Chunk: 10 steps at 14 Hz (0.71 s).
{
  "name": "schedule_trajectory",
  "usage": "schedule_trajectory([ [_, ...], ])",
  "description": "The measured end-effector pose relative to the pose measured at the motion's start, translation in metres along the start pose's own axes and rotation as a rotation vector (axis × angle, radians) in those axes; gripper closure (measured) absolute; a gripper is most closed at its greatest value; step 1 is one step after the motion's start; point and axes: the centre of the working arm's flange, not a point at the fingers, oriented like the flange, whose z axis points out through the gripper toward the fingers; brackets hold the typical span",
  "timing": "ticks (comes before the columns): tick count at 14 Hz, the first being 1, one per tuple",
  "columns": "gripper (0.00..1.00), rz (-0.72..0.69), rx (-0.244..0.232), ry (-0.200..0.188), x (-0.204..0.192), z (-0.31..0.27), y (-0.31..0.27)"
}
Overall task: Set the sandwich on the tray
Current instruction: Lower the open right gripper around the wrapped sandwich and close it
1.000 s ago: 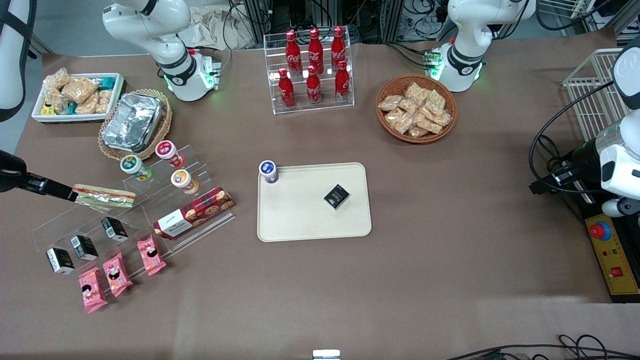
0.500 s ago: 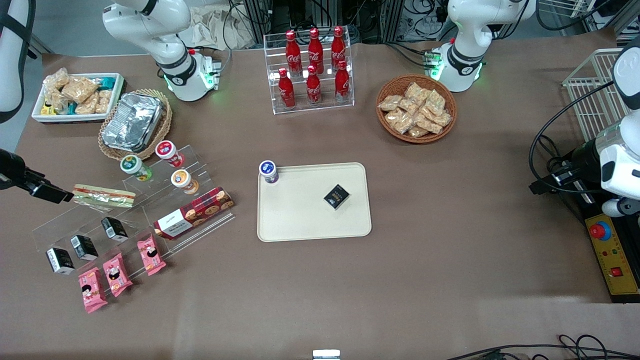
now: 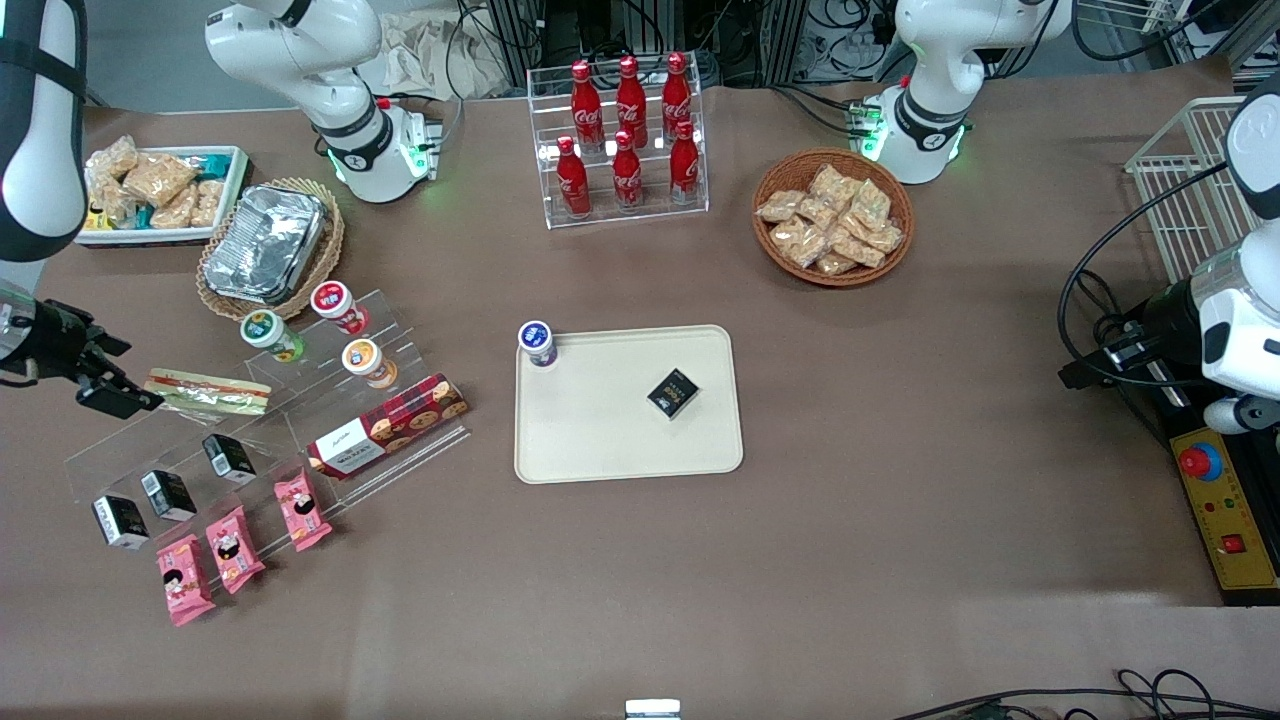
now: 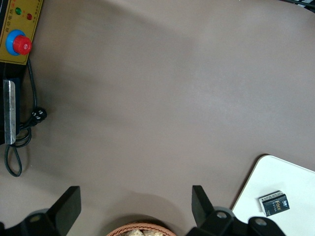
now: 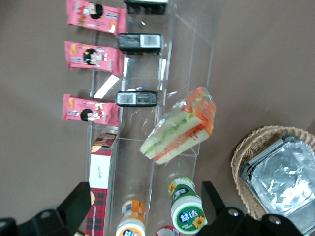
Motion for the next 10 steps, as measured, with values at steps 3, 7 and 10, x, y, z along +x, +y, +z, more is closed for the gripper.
schedule_trajectory([
  [3, 0.01, 0.098, 0.004, -0.003, 0.006, 0.022, 0.014],
  [7, 0.02, 0.183, 0.013, -0.02, 0.018, 0.048, 0.034],
  [10, 0.02, 0.201, 0.031, -0.001, 0.021, 0.071, 0.04],
])
